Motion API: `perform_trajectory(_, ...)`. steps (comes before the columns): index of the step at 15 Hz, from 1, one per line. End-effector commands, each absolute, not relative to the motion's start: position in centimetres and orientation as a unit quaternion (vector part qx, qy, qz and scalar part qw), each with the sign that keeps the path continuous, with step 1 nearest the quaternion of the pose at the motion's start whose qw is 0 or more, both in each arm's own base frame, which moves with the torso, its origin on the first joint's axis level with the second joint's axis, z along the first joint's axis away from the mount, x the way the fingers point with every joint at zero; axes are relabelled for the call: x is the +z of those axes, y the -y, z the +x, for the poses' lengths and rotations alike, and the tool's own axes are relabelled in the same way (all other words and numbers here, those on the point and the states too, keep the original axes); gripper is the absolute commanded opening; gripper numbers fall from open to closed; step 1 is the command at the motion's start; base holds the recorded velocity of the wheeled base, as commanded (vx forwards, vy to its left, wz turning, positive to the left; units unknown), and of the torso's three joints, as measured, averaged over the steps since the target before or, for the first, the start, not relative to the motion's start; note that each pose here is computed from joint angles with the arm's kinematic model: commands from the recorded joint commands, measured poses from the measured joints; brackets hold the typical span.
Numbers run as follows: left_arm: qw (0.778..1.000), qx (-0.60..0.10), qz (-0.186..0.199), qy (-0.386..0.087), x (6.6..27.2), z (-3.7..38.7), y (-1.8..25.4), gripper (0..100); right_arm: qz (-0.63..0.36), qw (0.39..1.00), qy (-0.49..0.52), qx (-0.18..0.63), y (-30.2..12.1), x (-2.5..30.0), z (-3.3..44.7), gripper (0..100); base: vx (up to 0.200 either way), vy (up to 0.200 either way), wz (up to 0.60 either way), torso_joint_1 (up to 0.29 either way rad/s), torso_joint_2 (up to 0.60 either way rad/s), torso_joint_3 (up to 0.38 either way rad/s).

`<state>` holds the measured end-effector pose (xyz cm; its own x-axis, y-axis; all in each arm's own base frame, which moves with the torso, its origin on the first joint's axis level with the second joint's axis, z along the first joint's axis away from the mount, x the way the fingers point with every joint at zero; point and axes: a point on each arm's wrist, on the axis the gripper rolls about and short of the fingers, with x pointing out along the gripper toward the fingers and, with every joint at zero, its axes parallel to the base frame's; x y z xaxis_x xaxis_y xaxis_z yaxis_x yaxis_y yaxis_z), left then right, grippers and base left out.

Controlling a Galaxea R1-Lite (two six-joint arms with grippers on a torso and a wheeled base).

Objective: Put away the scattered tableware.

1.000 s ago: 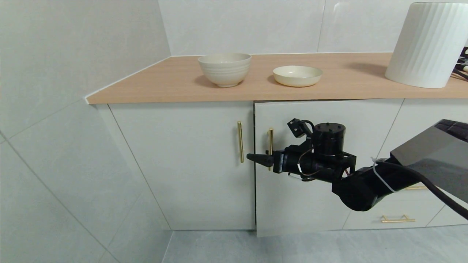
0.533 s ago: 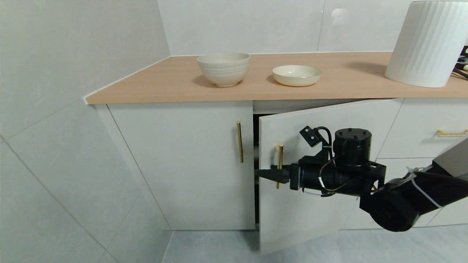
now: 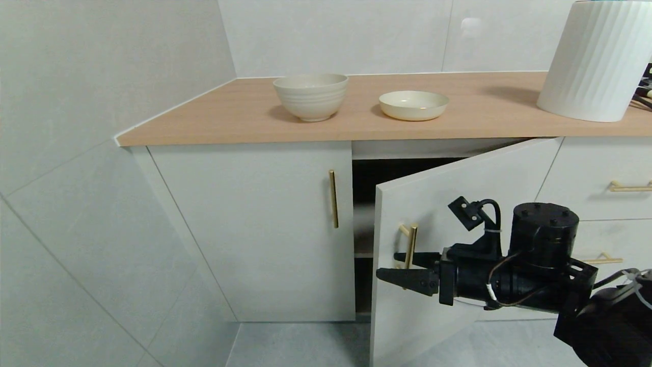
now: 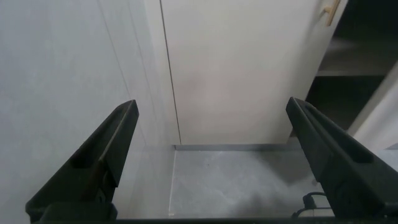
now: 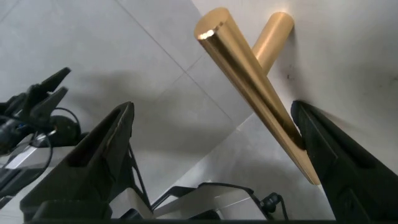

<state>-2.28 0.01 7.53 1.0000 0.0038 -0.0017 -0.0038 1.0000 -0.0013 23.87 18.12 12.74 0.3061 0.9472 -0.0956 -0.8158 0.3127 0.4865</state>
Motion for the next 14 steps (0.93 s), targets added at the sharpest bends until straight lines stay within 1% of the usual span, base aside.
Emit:
perform_trajectory(1, 1.0, 0.002, -0.001, -0.001, 7.5, -2.3, 0.0, 100, 0.176, 0.787, -0.18, 0.564, -17.6, 13.2, 23.2, 100, 0.0, 0.0, 0.0, 0.0, 0.0, 0.0)
perform_trajectory(5, 1.0, 0.001, 0.001, 0.004, 7.6, -2.3, 0.0, 100, 0.176, 0.786, -0.179, 0.565, -17.6, 13.3, 23.0, 100, 0.0, 0.0, 0.0, 0.0, 0.0, 0.0)
perform_trajectory(6, 1.0, -0.011, 0.0, 0.028, 8.6, -2.5, 0.0, 100, 0.176, 0.786, -0.18, 0.564, -17.6, 13.3, 23.0, 100, 0.0, 0.0, 0.0, 0.0, 0.0, 0.0)
perform_trajectory(7, 1.0, -0.011, 0.0, 0.028, 8.6, -2.5, 0.0, 100, 0.176, 0.786, -0.18, 0.564, -17.6, 13.3, 23.0, 100, 0.0, 0.0, 0.0, 0.0, 0.0, 0.0)
perform_trajectory(8, 0.996, -0.055, 0.002, 0.064, 11.0, -3.3, 0.2, 100, 0.176, 0.786, -0.178, 0.565, -17.6, 13.3, 23.0, 100, 0.0, 0.0, 0.0, 0.0, 0.0, 0.0)
perform_trajectory(9, 0.988, -0.146, 0.001, 0.04, 15.5, -4.0, 0.5, 100, 0.175, 0.786, -0.18, 0.565, -17.6, 13.3, 23.0, 100, 0.0, 0.0, 0.0, 0.0, 0.0, 0.0)
perform_trajectory(10, 0.984, -0.178, -0.009, 0.001, 17.6, -3.3, 0.7, 100, 0.176, 0.786, -0.181, 0.565, -17.6, 13.2, 23.0, 100, 0.0, 0.0, 0.0, 0.0, 0.0, 0.0)
perform_trajectory(11, 0.978, -0.204, -0.019, -0.033, 19.1, -2.1, 0.8, 100, 0.176, 0.786, -0.181, 0.565, -17.6, 13.2, 23.0, 100, 0.0, 0.0, 0.0, 0.0, 0.0, 0.0)
perform_trajectory(12, 0.966, -0.24, -0.033, -0.085, 20.4, 0.5, 1.0, 100, 0.176, 0.785, -0.181, 0.565, -17.7, 13.2, 23.1, 100, 0.0, 0.0, 0.0, 0.0, 0.0, 0.0)
perform_trajectory(13, 0.953, -0.275, -0.045, -0.122, 21.9, 3.7, 1.2, 100, 0.175, 0.781, -0.185, 0.57, -18.0, 13.1, 22.8, 100, 0.0, 0.0, 0.0, 0.0, 0.0, 0.0)
perform_trajectory(14, 0.946, -0.289, -0.052, -0.139, 22.2, 5.3, 1.3, 100, 0.174, 0.78, -0.185, 0.571, -18.1, 13.1, 22.8, 100, 0.0, 0.0, 0.0, 0.0, 0.0, 0.0)
